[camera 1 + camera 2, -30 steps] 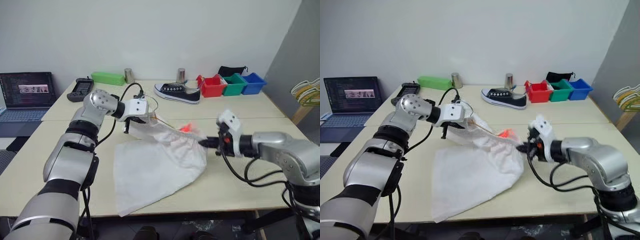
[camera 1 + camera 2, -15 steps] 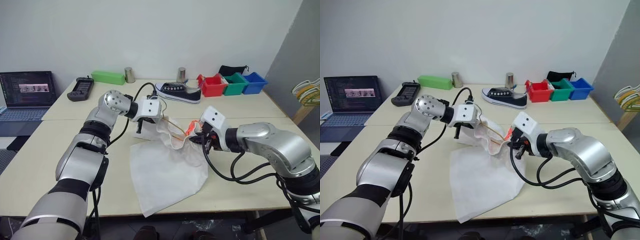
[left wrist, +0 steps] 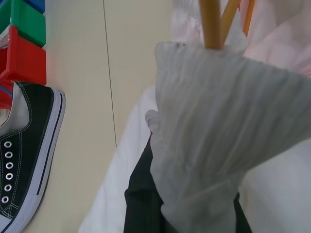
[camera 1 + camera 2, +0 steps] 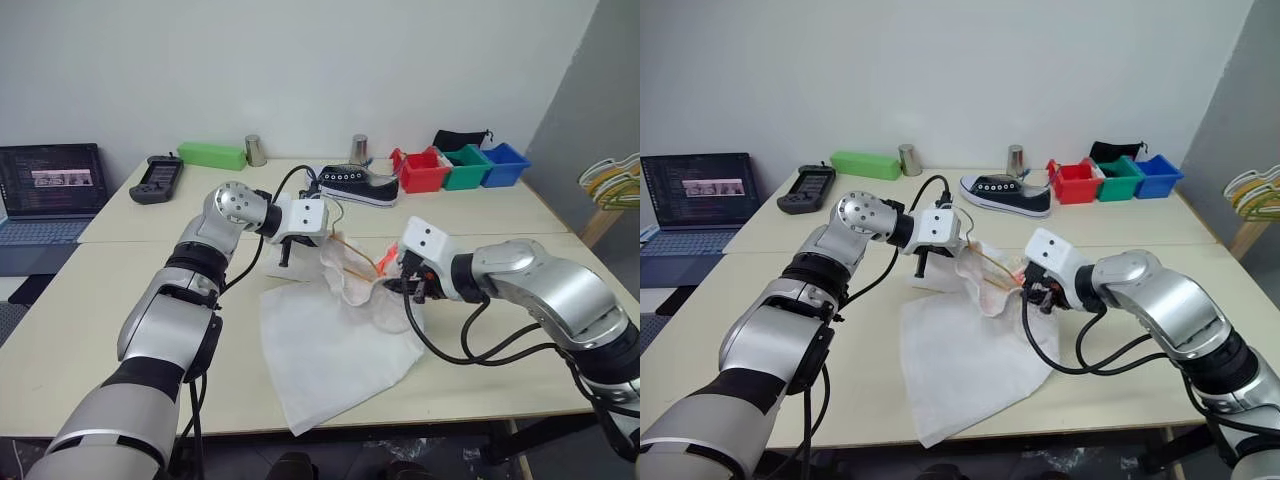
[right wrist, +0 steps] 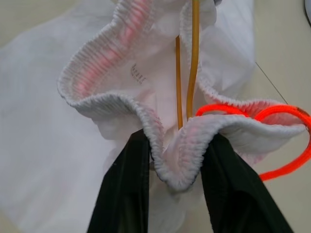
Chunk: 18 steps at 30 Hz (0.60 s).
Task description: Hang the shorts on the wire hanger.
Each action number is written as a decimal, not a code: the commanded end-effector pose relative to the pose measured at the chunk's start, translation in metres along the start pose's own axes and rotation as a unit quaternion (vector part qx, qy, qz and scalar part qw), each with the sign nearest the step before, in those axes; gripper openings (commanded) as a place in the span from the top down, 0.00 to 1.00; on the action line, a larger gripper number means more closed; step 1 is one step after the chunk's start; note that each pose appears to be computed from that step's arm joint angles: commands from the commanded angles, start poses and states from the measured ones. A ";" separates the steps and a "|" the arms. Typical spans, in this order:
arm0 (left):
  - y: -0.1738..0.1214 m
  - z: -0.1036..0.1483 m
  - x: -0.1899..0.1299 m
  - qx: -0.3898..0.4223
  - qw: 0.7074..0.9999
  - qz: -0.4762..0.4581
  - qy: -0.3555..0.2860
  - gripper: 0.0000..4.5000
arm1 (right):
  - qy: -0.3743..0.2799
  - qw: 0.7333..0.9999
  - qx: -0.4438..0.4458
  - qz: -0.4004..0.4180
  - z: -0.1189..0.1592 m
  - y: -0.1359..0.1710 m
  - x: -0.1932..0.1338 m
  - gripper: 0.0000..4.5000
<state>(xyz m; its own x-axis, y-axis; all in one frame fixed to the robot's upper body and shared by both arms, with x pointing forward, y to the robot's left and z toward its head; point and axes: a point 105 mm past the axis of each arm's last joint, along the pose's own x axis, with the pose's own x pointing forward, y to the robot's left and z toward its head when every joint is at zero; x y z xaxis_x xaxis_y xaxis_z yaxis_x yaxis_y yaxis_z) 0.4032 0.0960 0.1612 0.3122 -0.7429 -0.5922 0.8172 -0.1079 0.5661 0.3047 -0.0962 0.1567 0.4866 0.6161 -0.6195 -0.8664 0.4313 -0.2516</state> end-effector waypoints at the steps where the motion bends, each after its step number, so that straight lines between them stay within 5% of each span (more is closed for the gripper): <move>1: 0.014 0.013 -0.008 0.021 0.999 0.030 -0.019 1.00 | 0.011 1.000 -0.017 -0.017 0.003 -0.005 -0.011 0.44; 6: 0.014 0.014 -0.006 0.020 0.999 0.032 -0.023 1.00 | 0.040 0.999 0.011 -0.029 -0.013 -0.011 -0.003 0.16; 18: 0.014 0.014 -0.011 0.016 0.999 0.039 -0.030 1.00 | 0.046 0.999 0.021 -0.002 -0.017 -0.015 0.021 0.16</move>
<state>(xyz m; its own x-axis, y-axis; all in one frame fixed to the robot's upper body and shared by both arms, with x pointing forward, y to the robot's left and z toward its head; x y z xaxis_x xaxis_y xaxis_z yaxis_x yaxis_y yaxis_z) 0.4033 0.0963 0.1629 0.3168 -0.7550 -0.5741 0.8161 -0.0914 0.5706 0.3219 -0.1054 0.1249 0.4596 0.5381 -0.7066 -0.8533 0.4881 -0.1832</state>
